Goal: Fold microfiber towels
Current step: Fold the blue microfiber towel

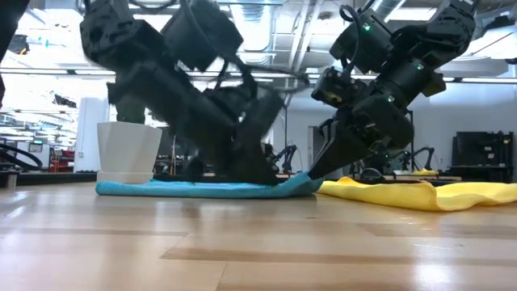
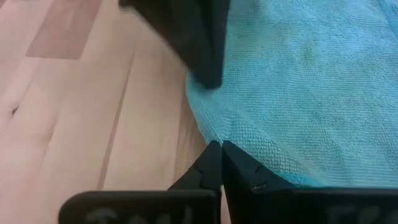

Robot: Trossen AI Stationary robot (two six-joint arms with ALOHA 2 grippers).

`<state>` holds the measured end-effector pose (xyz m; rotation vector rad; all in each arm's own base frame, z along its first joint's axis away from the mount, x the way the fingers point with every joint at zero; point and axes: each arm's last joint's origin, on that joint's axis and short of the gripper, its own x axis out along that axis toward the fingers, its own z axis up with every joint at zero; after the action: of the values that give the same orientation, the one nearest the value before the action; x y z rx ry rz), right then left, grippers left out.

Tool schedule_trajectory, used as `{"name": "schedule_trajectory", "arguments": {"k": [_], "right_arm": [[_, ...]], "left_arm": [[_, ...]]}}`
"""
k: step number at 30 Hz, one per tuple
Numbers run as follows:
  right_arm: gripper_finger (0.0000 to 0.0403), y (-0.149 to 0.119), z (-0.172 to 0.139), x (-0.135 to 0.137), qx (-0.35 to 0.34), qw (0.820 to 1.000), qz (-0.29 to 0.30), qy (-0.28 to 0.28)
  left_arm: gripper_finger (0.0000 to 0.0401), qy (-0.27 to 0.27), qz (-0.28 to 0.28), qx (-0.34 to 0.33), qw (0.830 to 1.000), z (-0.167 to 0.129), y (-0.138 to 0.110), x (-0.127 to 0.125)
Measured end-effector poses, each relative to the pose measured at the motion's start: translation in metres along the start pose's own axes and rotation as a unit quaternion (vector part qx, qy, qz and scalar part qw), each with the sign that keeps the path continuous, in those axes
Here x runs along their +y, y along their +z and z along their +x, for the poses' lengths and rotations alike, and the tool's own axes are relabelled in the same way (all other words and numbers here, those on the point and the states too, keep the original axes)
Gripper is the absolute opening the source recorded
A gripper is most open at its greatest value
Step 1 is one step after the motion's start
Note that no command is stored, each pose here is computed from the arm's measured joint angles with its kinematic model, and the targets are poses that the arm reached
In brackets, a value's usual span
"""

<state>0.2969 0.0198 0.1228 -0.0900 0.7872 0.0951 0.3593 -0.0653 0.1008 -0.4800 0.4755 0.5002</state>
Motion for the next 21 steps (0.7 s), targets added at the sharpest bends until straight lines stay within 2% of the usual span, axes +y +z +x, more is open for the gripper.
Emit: {"name": "schedule_trajectory", "arguments": {"k": [4,6,11,16,21], "right_arm": [[0.0028,0.000,0.000,0.000,-0.001,1.000,-0.001,0.000],[0.0025,0.001,0.000,0.000,-0.003,1.000,-0.003,0.000],[0.0023,0.003,0.000,0.000,-0.011,1.000,-0.013,0.000],[0.0027,0.021,-0.001,0.005,-0.039,0.998,-0.054,0.003],[0.0022,0.038,-0.003,0.008,-0.065,0.993,-0.096,0.002]], "left_arm": [[0.0000,-0.013,0.031,-0.018,0.999,-0.027,0.040,-0.003],[0.0000,-0.004,0.057,-0.008,0.998,-0.041,0.048,-0.004],[0.0000,0.051,0.088,0.036,0.994,-0.065,0.022,-0.006],[0.0000,0.070,0.046,0.033,0.996,-0.077,-0.011,0.003],[0.0000,0.095,0.006,0.039,0.995,-0.081,-0.030,0.021]]}}
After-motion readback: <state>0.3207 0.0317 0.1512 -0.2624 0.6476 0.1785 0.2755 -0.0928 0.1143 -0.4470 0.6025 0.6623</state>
